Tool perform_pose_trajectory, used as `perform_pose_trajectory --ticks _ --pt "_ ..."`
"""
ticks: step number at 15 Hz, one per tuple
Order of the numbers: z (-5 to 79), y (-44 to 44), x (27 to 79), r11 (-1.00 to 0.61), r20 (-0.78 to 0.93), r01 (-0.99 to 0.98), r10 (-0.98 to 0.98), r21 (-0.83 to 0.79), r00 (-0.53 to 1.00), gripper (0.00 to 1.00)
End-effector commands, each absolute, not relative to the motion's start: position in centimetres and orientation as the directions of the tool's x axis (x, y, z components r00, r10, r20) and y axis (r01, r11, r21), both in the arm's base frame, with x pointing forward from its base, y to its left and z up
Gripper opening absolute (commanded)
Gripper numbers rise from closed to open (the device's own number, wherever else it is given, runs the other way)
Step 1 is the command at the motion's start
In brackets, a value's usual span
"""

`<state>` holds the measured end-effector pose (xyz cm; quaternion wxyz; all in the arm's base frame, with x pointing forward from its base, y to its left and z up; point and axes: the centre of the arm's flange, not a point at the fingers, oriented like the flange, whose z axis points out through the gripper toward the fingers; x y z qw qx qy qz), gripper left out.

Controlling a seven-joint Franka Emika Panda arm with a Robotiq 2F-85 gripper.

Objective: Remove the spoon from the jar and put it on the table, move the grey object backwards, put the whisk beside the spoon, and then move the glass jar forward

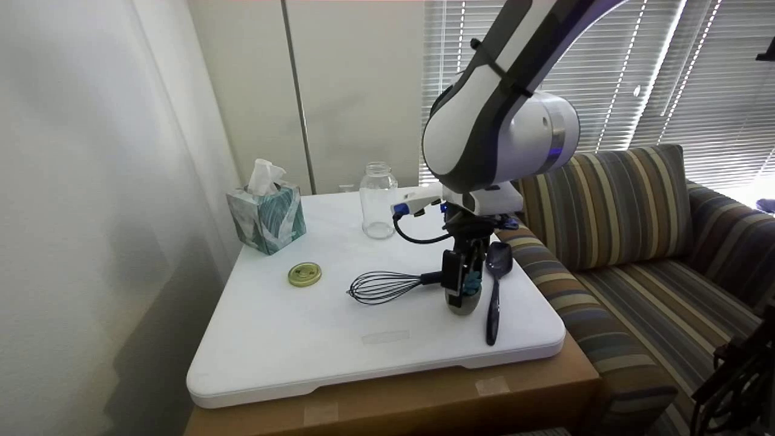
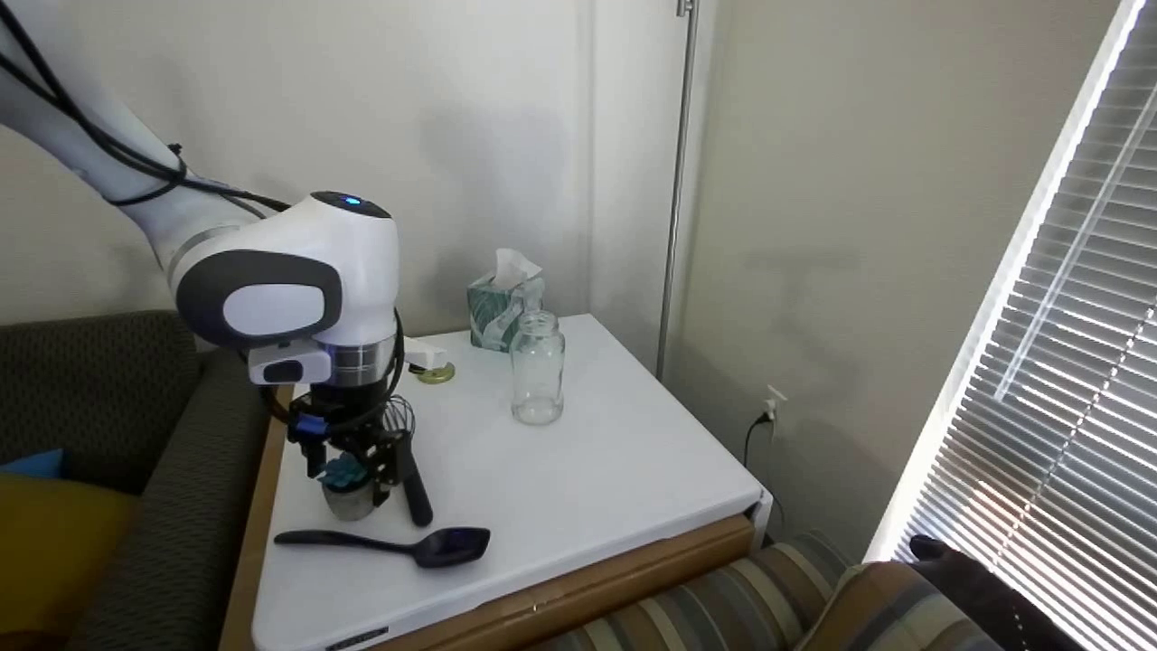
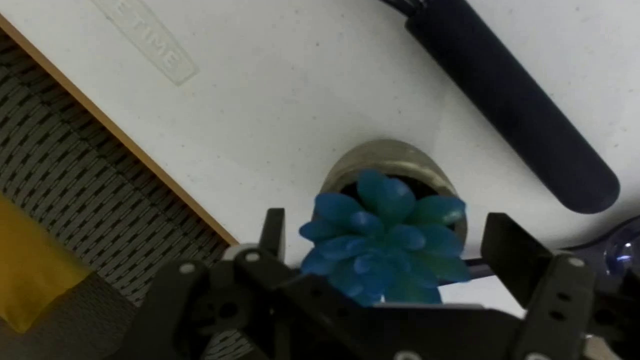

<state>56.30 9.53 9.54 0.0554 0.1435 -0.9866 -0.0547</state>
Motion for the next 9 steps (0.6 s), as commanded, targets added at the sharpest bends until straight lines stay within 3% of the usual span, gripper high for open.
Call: perform_pose_trajectory --ticks 1,7,9 --pt "9.59 9.48 55.57 0.956 0.098 -0.262 -0.275 0.128 -0.956 0.76" --pt "9.45 9.34 55.36 0.956 0.1 -0.26 -0.275 0.138 -0.956 0.42" --pt "9.52 9.29 55.43 0.955 0.103 -0.261 -0.276 0.138 -0.956 0.42"
